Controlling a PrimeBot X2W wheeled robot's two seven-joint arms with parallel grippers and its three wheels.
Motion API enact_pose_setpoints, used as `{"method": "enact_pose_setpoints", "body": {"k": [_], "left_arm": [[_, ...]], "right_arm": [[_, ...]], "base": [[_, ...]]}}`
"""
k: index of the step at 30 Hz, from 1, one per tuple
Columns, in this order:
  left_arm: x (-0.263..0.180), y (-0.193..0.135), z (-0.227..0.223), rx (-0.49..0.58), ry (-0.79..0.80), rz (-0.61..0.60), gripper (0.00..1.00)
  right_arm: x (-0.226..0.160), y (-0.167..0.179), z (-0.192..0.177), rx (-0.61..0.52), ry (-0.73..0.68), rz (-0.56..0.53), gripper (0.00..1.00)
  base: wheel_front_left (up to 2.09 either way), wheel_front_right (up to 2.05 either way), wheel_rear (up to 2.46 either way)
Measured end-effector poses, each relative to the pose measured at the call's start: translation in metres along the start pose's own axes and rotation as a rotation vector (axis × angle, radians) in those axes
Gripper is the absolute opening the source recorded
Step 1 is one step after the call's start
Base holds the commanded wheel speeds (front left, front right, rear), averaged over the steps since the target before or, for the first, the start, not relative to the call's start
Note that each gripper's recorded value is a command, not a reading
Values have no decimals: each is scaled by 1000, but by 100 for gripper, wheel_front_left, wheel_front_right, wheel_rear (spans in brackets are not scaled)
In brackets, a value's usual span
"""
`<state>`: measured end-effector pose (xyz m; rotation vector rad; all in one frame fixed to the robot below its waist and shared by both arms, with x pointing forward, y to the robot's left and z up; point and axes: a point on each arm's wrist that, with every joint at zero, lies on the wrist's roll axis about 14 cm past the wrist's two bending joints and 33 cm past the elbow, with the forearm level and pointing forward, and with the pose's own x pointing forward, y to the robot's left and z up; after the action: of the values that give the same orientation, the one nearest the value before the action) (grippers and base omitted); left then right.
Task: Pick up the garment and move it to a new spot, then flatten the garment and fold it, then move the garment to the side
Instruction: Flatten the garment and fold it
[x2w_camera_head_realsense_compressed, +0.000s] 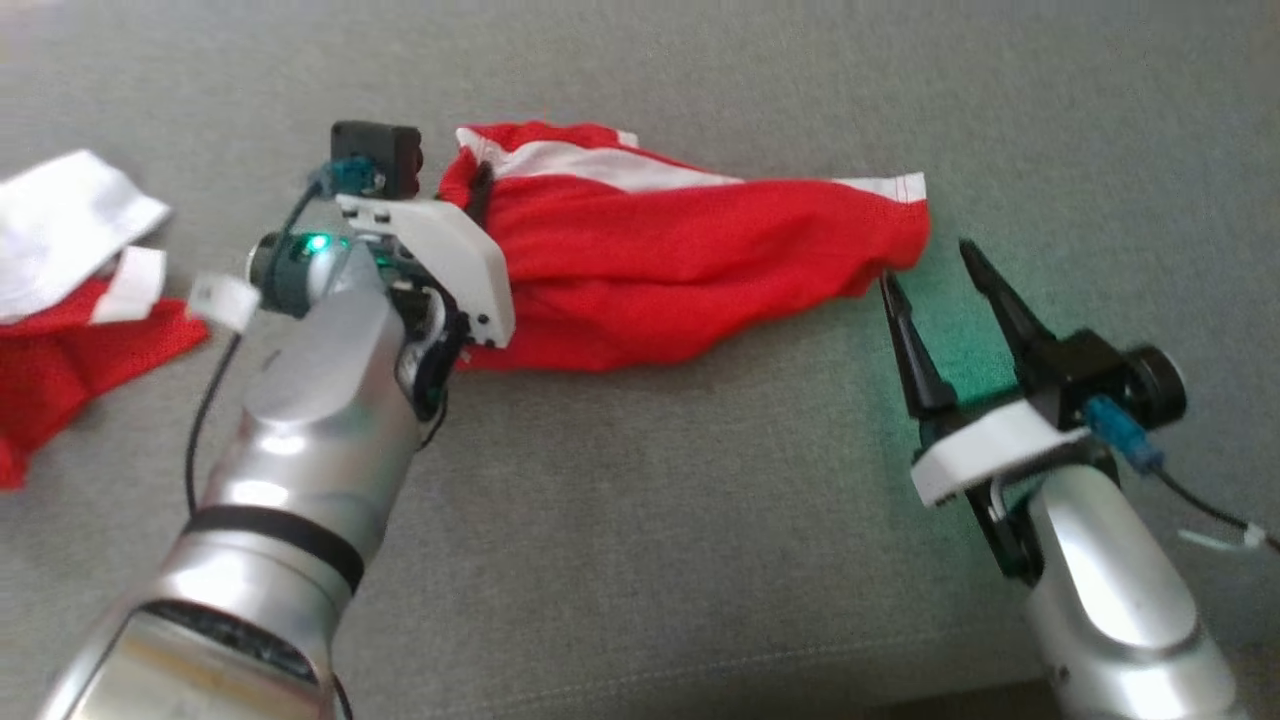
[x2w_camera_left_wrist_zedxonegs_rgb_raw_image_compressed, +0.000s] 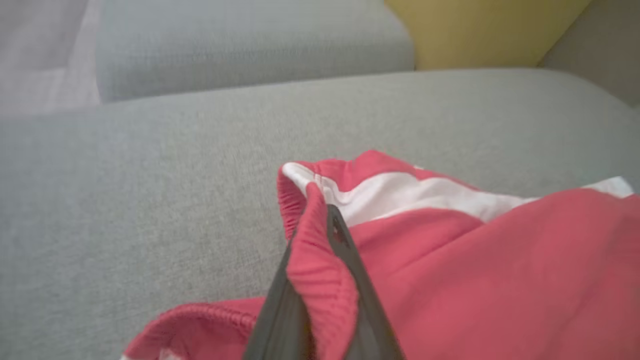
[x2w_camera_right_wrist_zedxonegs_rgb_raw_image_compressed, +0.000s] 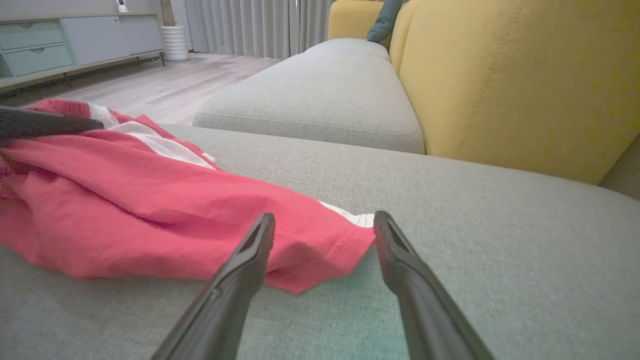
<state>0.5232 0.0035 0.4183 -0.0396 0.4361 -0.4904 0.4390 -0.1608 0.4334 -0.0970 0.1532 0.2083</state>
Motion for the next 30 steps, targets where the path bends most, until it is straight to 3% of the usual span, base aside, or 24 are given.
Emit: {"method": "enact_pose_setpoints", "body": {"k": [6,16,18,19,20,23,24,25,30], "left_arm": [[-35,-7,24,-24,-180,25,0],[-100,-13,3,-129,-270,131,0],[-111,-11,-2,-145,-286,159,5],[-114,-10,-8,-151,-283,166,15],[-119,-8,-15,-160,-278,181,33],[-131,1,-34,-196,-260,233,35],[-135,5,-40,-205,-255,254,44],[-139,9,-45,-211,-252,277,99],[-155,26,-49,-203,-277,346,100]], "right_arm": [[-20,5,-7,34,18,-11,100],[-31,23,12,59,-37,12,100],[-32,25,16,64,-49,14,100],[-33,26,17,68,-52,12,100],[-33,26,18,72,-53,9,100],[-38,24,17,88,-53,-5,100],[-41,22,15,90,-49,-11,100],[-44,22,13,92,-44,-15,100],[-50,20,6,105,-28,-27,100]], "base": [[0,0,0],[0,0,0],[0,0,0],[0,0,0],[0,0,0],[0,0,0],[0,0,0],[0,0,0],[0,0,0]]}}
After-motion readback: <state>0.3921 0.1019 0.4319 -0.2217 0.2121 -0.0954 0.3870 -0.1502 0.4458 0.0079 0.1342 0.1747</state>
